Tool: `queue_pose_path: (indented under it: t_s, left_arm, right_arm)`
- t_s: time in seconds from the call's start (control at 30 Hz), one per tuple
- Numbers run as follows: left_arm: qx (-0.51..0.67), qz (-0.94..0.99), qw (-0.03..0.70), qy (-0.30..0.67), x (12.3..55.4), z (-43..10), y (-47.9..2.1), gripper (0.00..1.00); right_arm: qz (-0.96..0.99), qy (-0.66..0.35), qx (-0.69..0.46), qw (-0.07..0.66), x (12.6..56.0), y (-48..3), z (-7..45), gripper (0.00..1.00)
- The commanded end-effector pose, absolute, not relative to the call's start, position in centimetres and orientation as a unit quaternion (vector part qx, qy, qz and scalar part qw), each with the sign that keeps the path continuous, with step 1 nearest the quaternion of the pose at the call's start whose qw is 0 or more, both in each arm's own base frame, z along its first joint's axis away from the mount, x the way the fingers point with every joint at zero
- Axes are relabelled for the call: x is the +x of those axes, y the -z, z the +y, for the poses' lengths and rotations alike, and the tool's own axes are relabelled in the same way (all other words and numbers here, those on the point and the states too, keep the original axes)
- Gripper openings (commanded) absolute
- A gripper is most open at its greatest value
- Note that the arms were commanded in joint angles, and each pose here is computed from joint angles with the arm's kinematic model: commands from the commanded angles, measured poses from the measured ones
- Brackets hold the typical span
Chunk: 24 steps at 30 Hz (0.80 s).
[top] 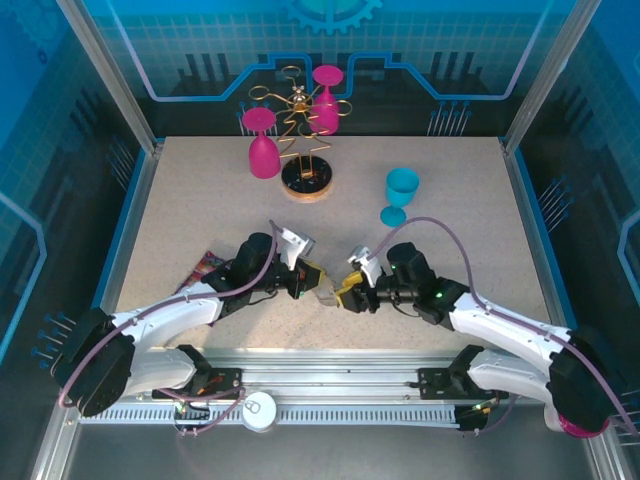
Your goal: Put the keys on the keyring
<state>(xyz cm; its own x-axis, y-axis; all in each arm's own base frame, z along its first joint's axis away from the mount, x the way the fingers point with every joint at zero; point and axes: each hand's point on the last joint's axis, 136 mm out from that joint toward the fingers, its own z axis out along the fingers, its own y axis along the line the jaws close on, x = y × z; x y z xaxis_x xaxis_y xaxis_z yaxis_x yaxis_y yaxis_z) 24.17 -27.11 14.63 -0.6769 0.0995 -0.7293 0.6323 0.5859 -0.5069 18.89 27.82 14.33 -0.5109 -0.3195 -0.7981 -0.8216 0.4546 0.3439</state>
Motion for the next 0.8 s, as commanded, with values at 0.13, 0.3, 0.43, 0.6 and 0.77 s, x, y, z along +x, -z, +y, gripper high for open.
queue_pose_path:
  t_s: [0.13, 0.3, 0.43, 0.6, 0.77]
  left_arm:
    - [0.069, 0.885, 0.241, 0.392, 24.7, -26.0, -14.7, 0.0]
    - [0.026, 0.899, 0.203, 0.388, 24.2, -25.7, -15.1, 0.0]
    - [-0.018, 0.907, 0.176, 0.382, 23.7, -25.1, -15.6, 0.0]
    - [-0.133, 0.902, 0.111, 0.396, 23.2, -24.9, -15.9, 0.0]
    - [-0.266, 0.879, 0.021, 0.396, 22.7, -24.5, -15.6, 0.0]
  right_arm:
    - [0.786, -0.338, -0.364, 0.369, 21.2, -14.6, 30.8, 0.45]
    - [0.801, -0.298, -0.356, 0.378, 23.0, -13.5, 30.7, 0.28]
    - [0.809, -0.268, -0.342, 0.397, 24.5, -13.5, 29.6, 0.19]
    - [0.776, -0.292, -0.369, 0.419, 24.4, -15.0, 30.6, 0.26]
    - [0.753, -0.28, -0.386, 0.453, 23.8, -15.7, 29.6, 0.4]
